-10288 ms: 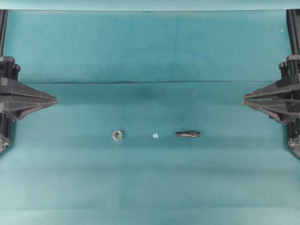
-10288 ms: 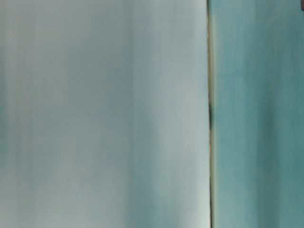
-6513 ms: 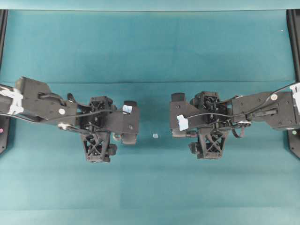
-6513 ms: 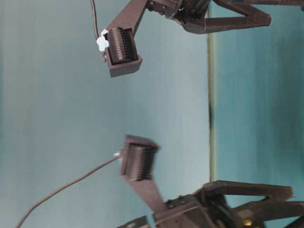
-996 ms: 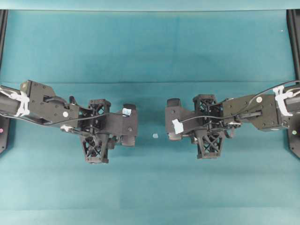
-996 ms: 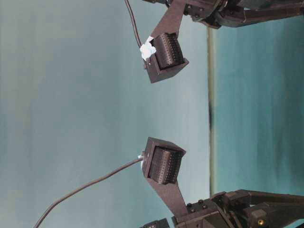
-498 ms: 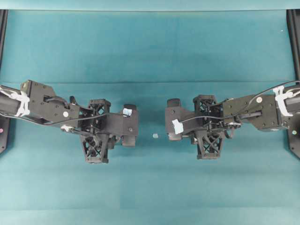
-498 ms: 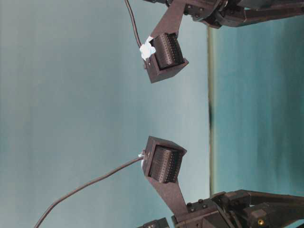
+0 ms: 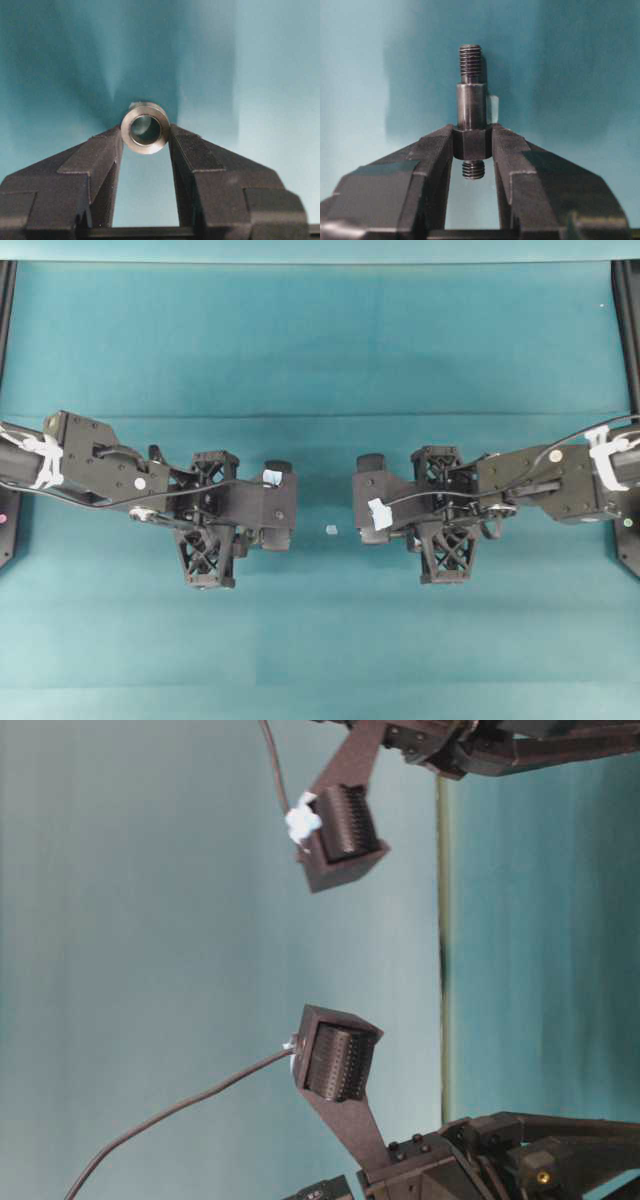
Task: Insert the washer onto the shaft with both hands.
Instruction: 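Lift both objects and rotate grippers to face each other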
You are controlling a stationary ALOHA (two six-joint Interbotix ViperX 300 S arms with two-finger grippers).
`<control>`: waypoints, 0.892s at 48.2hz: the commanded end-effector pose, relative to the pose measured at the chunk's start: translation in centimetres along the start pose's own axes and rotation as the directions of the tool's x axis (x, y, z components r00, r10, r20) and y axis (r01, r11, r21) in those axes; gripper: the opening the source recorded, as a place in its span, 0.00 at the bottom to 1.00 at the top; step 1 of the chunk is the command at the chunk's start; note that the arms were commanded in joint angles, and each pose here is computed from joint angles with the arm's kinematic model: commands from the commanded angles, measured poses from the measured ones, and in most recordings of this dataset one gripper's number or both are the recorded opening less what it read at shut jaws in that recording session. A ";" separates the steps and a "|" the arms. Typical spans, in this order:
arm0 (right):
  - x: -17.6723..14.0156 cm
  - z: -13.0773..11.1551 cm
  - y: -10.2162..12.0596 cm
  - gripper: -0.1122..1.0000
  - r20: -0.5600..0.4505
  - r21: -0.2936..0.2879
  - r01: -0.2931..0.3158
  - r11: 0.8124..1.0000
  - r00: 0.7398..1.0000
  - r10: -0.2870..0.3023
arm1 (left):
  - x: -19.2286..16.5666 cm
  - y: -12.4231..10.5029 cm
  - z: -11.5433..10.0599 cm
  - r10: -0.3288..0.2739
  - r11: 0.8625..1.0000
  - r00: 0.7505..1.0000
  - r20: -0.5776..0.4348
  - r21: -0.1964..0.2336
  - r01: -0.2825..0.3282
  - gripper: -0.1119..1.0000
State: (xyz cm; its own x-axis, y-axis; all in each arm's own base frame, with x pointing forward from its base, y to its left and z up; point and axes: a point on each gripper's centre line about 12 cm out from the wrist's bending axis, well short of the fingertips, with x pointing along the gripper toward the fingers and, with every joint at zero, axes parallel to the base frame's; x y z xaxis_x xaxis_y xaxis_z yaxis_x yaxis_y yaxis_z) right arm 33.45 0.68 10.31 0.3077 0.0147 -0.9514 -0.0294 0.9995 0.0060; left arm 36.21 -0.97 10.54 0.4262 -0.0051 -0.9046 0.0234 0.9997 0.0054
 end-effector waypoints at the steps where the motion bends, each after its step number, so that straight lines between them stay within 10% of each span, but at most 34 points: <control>1: -0.6 0.4 0.2 0.11 0.026 0.004 -0.003 1.000 1.000 0.003 | -0.8 0.0 0.7 0.000 1.000 0.999 0.035 0.003 0.000 0.42; 30: -1.3 0.7 0.2 0.11 0.060 0.017 -0.006 1.000 0.998 0.005 | -1.4 0.0 0.8 0.000 1.000 0.999 0.046 0.001 0.000 0.42; 43: -3.1 1.1 0.2 0.11 0.248 0.140 -0.038 0.989 0.969 0.002 | -3.1 -0.2 1.1 -0.005 1.000 0.990 0.144 0.004 0.004 0.42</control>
State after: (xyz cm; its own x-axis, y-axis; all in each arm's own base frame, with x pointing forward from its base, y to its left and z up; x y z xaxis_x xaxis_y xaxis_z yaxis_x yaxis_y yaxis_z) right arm 33.35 0.76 12.25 0.4426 0.0209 -0.8965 0.0631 0.9965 0.0543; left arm 35.66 -1.08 12.17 0.4822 -0.0093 -0.8760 0.0229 0.9997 0.0020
